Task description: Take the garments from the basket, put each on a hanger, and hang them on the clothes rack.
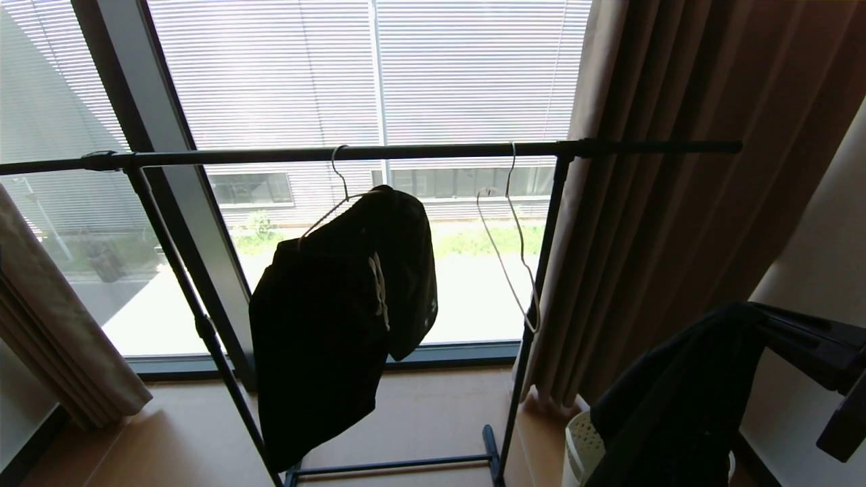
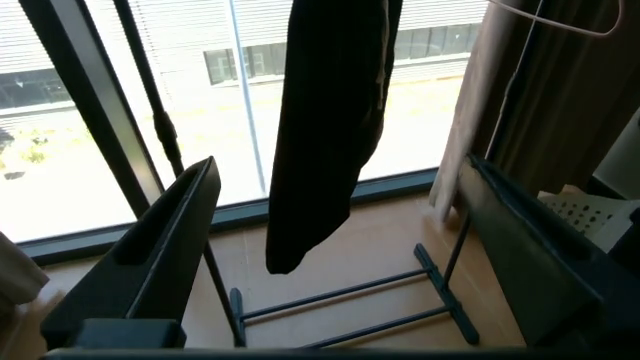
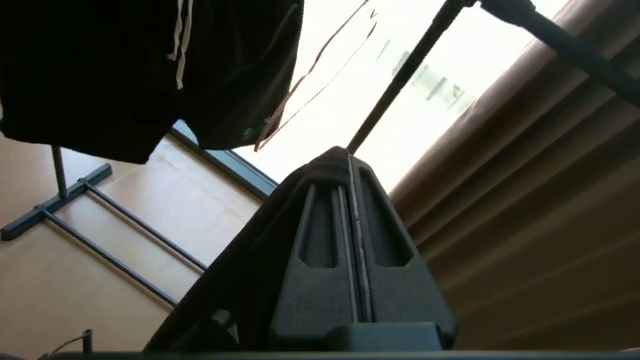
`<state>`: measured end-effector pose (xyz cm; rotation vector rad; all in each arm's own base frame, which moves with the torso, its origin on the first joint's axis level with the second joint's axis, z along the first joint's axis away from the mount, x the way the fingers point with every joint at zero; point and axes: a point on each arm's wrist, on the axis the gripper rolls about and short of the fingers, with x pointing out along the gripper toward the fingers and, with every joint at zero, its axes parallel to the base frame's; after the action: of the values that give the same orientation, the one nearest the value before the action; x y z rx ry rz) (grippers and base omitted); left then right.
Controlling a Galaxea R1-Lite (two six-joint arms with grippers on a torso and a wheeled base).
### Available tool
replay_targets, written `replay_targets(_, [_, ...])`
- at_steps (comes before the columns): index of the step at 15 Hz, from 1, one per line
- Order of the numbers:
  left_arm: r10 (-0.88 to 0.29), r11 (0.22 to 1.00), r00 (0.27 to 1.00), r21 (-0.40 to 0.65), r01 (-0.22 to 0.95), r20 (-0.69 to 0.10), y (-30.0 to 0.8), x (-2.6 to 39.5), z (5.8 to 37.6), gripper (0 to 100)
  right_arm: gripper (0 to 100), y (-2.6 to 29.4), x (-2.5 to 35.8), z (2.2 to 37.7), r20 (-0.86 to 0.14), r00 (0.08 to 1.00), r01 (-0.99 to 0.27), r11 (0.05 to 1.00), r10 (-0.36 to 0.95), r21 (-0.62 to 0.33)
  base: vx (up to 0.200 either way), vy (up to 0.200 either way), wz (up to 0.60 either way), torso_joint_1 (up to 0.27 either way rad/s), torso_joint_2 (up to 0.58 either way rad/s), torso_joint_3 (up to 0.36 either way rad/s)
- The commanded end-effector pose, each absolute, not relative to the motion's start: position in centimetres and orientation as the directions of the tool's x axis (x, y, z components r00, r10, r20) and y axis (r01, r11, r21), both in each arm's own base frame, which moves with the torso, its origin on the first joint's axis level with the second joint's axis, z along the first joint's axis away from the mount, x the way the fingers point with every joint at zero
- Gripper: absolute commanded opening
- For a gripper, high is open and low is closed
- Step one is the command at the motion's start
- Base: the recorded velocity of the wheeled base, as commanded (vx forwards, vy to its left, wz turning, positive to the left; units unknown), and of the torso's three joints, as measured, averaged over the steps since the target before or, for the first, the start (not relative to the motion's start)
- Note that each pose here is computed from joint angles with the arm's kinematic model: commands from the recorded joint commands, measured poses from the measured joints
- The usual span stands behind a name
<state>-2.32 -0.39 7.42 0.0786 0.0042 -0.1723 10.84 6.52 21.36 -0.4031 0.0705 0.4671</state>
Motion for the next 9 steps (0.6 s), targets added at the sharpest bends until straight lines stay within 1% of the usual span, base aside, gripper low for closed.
replay_targets(1, [-0.160,0.982,0.987,0.100,0.161,-0.015,-0.4,-2.3,7.4,100,0,7.0,11.2,21.3,-0.170,0.883,-0.469,0.817,0.438,-0.336,0.000,0.000,0.00,0.000,0.00,0.000])
replay_targets(2, [-0.156,0.982,0.988,0.104,0.157,-0.018,-0.4,-2.3,7.4,100,0,7.4,11.1,21.6,-0.165,0.871,-0.491,0.821,0.462,-0.292,0.000,0.000,0.00,0.000,0.00,0.000])
replay_targets(3, [-0.144,0.983,0.988,0.105,0.148,-0.051,-0.4,-2.0,7.5,100,0,8.3,10.9,22.3,-0.152,0.842,-0.539,0.811,0.517,-0.226,0.000,0.000,0.00,0.000,0.00,0.000])
replay_targets(4, [-0.126,0.987,0.991,0.089,0.130,-0.053,-0.4,-1.9,9.4,100,0,9.1,10.8,22.9,-0.144,0.813,-0.582,0.791,0.564,-0.188,0.000,0.000,0.00,0.000,0.00,0.000])
replay_targets(5, [-0.121,0.991,0.991,0.050,0.123,-0.050,-0.4,-1.6,11.8,100,0,9.9,11.0,23.0,-0.152,0.795,-0.607,0.773,0.588,-0.183,0.000,0.000,0.00,0.000,0.00,0.000])
replay_targets(6, [-0.129,0.992,0.989,0.002,0.129,-0.068,-0.4,-0.9,13.9,100,0,10.6,11.5,23.1,-0.162,0.790,-0.613,0.768,0.591,-0.184,0.000,0.000,0.00,0.000,0.00,0.000])
replay_targets(7, [-0.180,0.984,0.976,-0.022,0.179,-0.125,-0.5,0.9,16.4,100,0,12.3,13.3,23.1,-0.197,0.783,-0.621,0.762,0.591,-0.182,0.000,0.000,0.00,0.000,0.00,0.000])
replay_targets(9, [-0.264,0.964,0.939,-0.061,0.257,-0.218,-0.5,3.9,18.3,100,0,14.6,15.1,23.2,-0.227,0.767,-0.638,0.750,0.600,-0.174,0.000,0.000,0.00,0.000,0.00,0.000])
